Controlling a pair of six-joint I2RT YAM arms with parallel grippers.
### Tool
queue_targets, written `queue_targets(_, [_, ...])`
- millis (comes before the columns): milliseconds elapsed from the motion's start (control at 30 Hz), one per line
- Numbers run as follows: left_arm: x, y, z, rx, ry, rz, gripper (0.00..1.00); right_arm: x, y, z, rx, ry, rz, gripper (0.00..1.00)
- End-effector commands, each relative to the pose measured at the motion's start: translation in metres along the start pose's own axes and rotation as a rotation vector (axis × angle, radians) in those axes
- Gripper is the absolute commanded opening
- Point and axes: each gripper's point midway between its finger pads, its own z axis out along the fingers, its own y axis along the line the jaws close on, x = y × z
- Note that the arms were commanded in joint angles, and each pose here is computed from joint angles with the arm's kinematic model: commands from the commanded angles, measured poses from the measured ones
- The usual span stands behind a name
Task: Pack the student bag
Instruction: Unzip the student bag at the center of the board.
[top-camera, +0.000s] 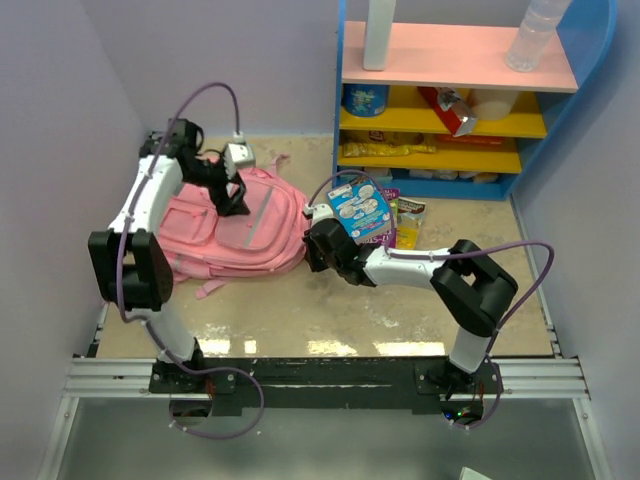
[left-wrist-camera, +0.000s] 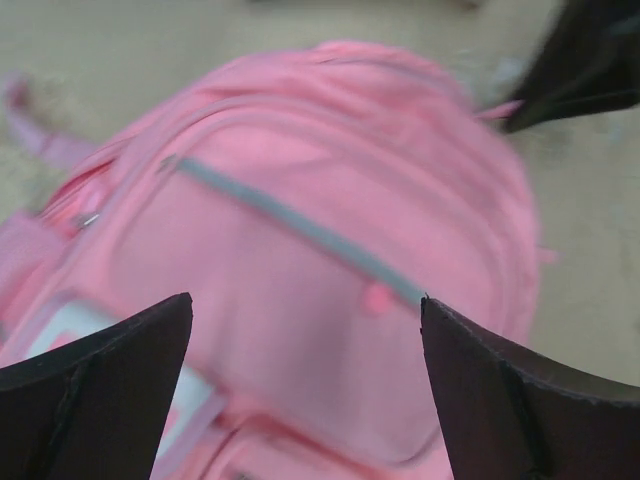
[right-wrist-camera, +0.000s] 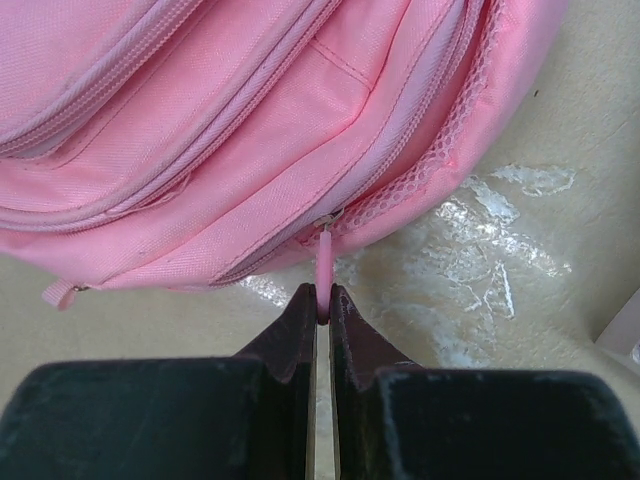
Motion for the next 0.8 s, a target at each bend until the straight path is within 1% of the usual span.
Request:
queue_targets(0, [-0.007,-0.095,0.027,0.189,0.017,0.186,1.0,-0.017,0.017,-0.012,-0.06,-0.044,0.003,0.0])
queue_targets(33, [0.002,-0.114,0.033,0.21,0.034,0.205,1.0,-0.015,0.015,-0.013,-0.056,-0.04,0.002,0.0])
queue_targets(100, [0.008,-0.117,0.036,0.193,0.051,0.238,1.0,-0.016,0.014,-0.014,-0.053,-0.045,0.001,0.0])
queue_targets(233, [0.024,-0.131,0.035,0.229,0.092,0.272,1.0,-0.018,0.016,-0.015,-0.061,-0.048,-0.006,0.0])
queue_targets(333, [0.025,-0.125,0.032,0.152,0.104,0.305,1.0,-0.021,0.019,-0.015,-0.074,-0.051,-0.009,0.0])
queue_targets(367, [0.019,-0.113,0.032,0.093,0.09,0.345,1.0,-0.023,0.021,-0.016,-0.079,-0.054,-0.01,0.0])
queue_targets(467, [0.012,-0.11,0.03,0.02,0.079,0.397,1.0,-0.025,0.024,-0.015,-0.092,-0.057,-0.009,0.0])
queue_targets(533, [0.019,-0.124,0.036,0.055,0.108,0.423,1.0,-0.024,0.024,-0.015,-0.093,-0.053,-0.01,0.0])
queue_targets(600, [0.025,-0.129,0.04,0.068,0.129,0.428,1.0,-0.025,0.025,-0.015,-0.099,-0.054,-0.009,0.0])
queue_targets(700, [0.041,-0.132,0.047,0.063,0.152,0.42,1.0,-0.026,0.026,-0.016,-0.102,-0.057,-0.007,0.0])
queue_targets(733, [0.04,-0.128,0.05,0.042,0.145,0.438,1.0,-0.026,0.026,-0.016,-0.105,-0.057,-0.007,0.0])
queue_targets(767, [0.043,-0.125,0.051,0.028,0.162,0.446,1.0,-0.027,0.026,-0.017,-0.105,-0.059,-0.007,0.0])
